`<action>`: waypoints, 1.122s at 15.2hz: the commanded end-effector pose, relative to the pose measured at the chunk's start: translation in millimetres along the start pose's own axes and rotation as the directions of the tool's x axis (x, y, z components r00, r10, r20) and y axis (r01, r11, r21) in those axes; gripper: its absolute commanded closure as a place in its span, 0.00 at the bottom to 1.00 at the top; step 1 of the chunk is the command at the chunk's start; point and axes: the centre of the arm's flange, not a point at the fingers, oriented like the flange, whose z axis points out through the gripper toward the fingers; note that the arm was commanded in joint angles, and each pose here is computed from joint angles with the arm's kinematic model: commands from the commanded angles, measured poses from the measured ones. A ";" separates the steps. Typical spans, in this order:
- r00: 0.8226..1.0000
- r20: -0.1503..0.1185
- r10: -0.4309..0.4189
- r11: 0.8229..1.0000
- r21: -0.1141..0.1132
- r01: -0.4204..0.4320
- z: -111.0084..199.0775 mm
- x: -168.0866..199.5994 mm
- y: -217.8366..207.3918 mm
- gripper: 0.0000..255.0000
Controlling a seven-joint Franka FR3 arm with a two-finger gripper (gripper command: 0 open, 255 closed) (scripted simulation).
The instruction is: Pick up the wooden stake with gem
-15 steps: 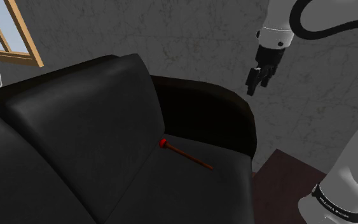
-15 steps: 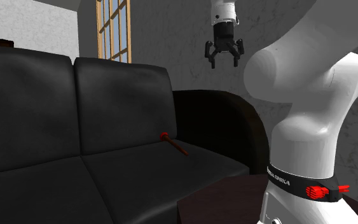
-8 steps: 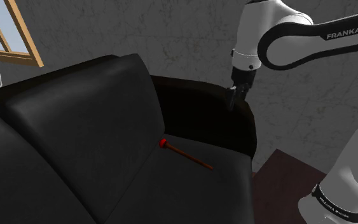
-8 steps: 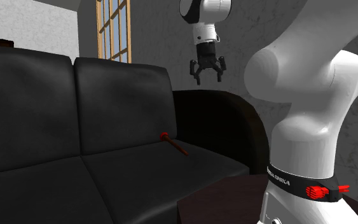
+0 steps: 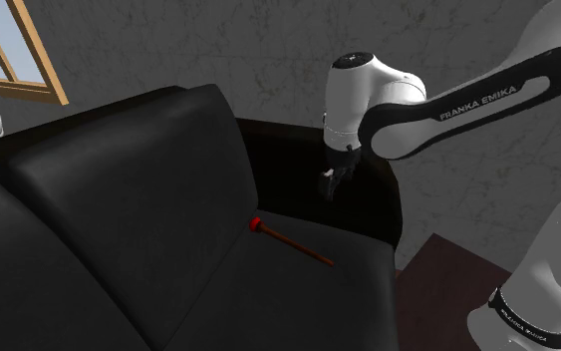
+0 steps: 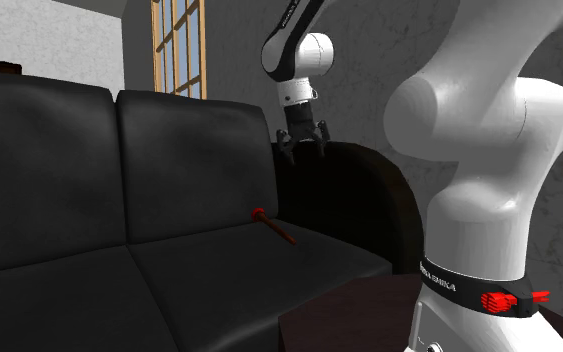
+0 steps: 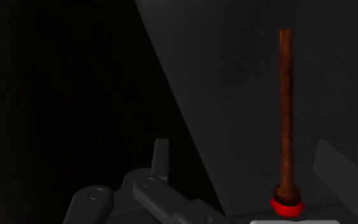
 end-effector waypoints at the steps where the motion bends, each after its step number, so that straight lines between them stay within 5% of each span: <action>1: 1.000 -0.004 -0.022 1.000 -0.015 0.022 17.7 11.8 -18.7 0.00; 15: 0.986 -0.011 -0.169 0.977 -0.131 0.166 152.5 79.3 -141.5 0.00; 17: 0.985 -0.011 -0.172 0.977 -0.134 0.169 160.5 80.1 -145.1 0.00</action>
